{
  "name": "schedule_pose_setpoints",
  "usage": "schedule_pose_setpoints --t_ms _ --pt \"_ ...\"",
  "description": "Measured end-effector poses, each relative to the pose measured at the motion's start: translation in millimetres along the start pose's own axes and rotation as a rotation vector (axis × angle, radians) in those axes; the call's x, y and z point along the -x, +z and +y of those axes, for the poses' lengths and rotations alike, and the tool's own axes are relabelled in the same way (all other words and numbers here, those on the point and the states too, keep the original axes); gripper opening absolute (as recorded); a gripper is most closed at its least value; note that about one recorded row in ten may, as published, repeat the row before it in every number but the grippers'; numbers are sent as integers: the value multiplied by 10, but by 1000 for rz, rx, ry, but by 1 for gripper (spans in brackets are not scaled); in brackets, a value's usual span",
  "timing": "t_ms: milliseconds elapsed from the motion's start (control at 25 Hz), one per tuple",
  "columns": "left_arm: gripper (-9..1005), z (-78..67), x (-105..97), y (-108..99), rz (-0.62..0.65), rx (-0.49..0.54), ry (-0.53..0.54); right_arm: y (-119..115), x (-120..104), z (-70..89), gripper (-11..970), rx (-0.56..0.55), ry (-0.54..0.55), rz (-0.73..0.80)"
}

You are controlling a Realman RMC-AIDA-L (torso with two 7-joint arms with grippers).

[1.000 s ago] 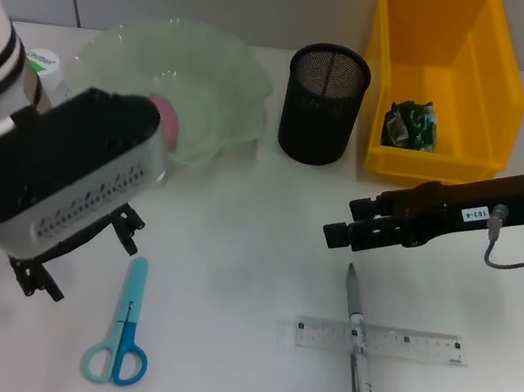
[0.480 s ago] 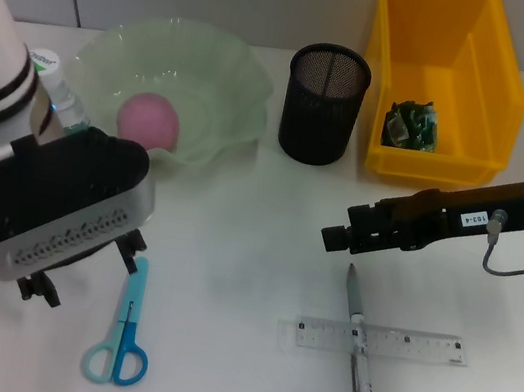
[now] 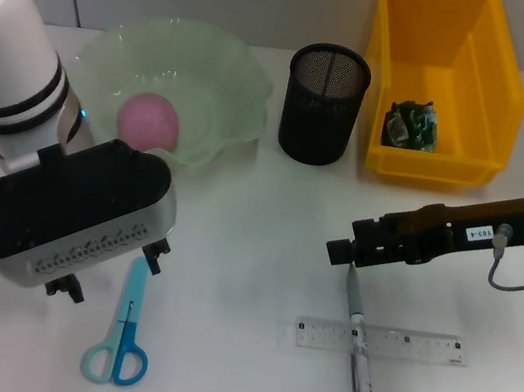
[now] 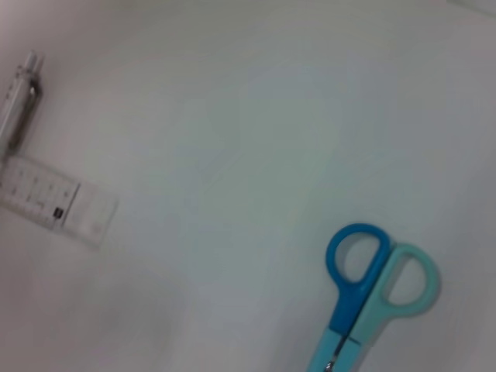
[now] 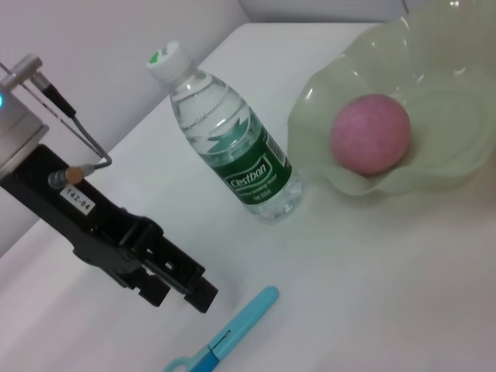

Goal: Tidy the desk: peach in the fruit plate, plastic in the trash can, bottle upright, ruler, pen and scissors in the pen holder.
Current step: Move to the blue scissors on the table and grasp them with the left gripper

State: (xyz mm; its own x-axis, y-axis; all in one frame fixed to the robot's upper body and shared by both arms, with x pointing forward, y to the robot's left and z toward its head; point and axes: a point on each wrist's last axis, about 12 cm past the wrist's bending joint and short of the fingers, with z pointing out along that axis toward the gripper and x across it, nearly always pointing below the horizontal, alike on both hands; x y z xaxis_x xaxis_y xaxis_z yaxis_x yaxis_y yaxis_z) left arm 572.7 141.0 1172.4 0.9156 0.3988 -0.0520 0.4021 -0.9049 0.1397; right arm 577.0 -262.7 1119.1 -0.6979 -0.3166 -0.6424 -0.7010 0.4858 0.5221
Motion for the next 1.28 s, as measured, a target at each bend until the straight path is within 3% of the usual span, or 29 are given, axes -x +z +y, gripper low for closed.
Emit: schedule_pose_setpoints --t_ms 1280 --pt "817 179 -21 17 14 -22 36 -6 -19 -12 808 0 -64 -17"
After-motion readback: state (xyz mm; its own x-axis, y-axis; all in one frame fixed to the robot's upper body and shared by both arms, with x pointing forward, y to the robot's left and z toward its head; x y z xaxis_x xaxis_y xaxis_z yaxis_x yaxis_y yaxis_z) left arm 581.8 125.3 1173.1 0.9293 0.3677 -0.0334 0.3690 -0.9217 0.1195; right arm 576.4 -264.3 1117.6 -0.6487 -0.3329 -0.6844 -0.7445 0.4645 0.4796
